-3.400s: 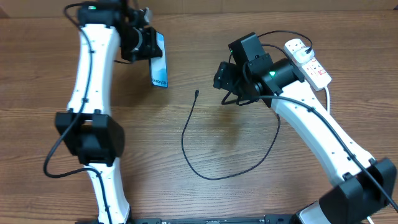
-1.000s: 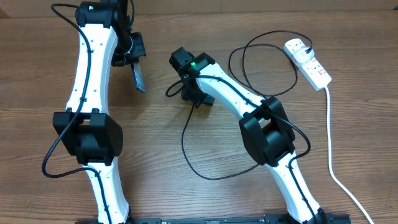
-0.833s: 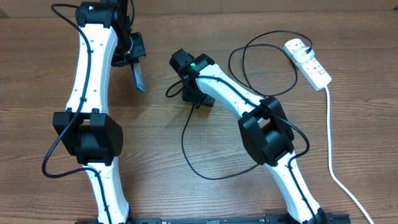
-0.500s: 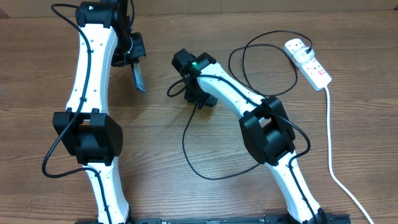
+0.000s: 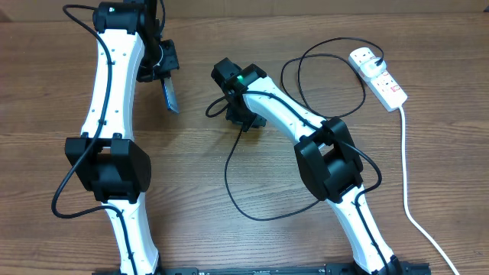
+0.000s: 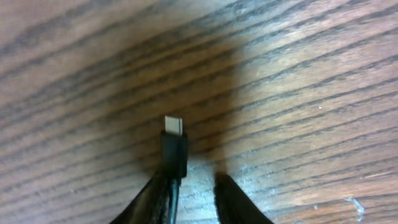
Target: Plug charger to phone and switch on socket
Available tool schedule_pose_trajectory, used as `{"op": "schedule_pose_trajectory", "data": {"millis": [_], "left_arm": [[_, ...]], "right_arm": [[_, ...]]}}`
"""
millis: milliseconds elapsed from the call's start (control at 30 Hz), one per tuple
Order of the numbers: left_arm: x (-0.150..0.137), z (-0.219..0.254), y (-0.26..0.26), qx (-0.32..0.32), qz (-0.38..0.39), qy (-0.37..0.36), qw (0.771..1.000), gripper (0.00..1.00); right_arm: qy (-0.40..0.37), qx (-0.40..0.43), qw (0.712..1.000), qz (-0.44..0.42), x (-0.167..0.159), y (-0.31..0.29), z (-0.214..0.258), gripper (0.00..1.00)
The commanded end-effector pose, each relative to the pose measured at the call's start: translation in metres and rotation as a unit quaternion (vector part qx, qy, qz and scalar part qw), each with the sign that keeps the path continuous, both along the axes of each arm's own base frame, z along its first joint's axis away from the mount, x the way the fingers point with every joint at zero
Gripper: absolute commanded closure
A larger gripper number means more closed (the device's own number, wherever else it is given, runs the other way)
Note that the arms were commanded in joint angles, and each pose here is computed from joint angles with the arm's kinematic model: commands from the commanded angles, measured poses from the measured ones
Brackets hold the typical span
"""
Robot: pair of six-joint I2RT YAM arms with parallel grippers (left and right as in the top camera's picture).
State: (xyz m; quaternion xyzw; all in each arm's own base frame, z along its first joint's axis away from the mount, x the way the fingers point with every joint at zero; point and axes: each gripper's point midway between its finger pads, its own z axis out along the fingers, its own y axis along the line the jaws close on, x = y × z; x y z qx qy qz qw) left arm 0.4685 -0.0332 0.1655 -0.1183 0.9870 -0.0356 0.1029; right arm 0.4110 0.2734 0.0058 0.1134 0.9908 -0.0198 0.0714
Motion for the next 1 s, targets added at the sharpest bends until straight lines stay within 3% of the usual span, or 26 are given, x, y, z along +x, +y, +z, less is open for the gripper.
{"op": "schedule_pose_trajectory", "data": {"millis": [0, 300, 400, 567, 667, 767, 867, 967], "left_arm": [[0.001, -0.001, -0.003, -0.005, -0.005, 0.000, 1.000, 0.96], [0.001, -0.001, -0.002, -0.005, -0.006, 0.000, 1.000, 0.96], [0.001, -0.001, -0.002, -0.005, -0.006, 0.000, 1.000, 0.96], [0.001, -0.001, -0.006, -0.016, -0.009, 0.001, 1.000, 0.96], [-0.002, 0.003, -0.034, -0.089, -0.059, 0.002, 0.994, 0.96], [-0.006, 0.015, -0.068, -0.181, -0.135, -0.013, 0.974, 0.96], [-0.014, 0.042, -0.108, -0.302, -0.215, -0.042, 0.928, 0.96], [-0.017, 0.069, -0.124, -0.393, -0.241, -0.070, 0.885, 0.96]], "right_arm": [[0.002, -0.006, 1.000, -0.005, 0.002, -0.005, -0.007, 0.78], [0.006, -0.003, 1.000, -0.005, 0.001, -0.005, -0.007, 0.88], [0.005, -0.003, 1.000, -0.005, 0.001, -0.004, -0.007, 0.96], [0.005, 0.007, 1.000, -0.004, 0.002, -0.001, -0.007, 0.96], [0.002, 0.013, 1.000, -0.005, 0.004, 0.001, 0.000, 0.96], [-0.011, 0.031, 0.999, -0.011, 0.010, -0.001, 0.025, 0.96], [-0.020, 0.082, 0.996, 0.010, 0.013, 0.003, 0.064, 0.96], [-0.029, 0.146, 0.988, 0.040, 0.008, 0.007, 0.113, 0.96]]}}
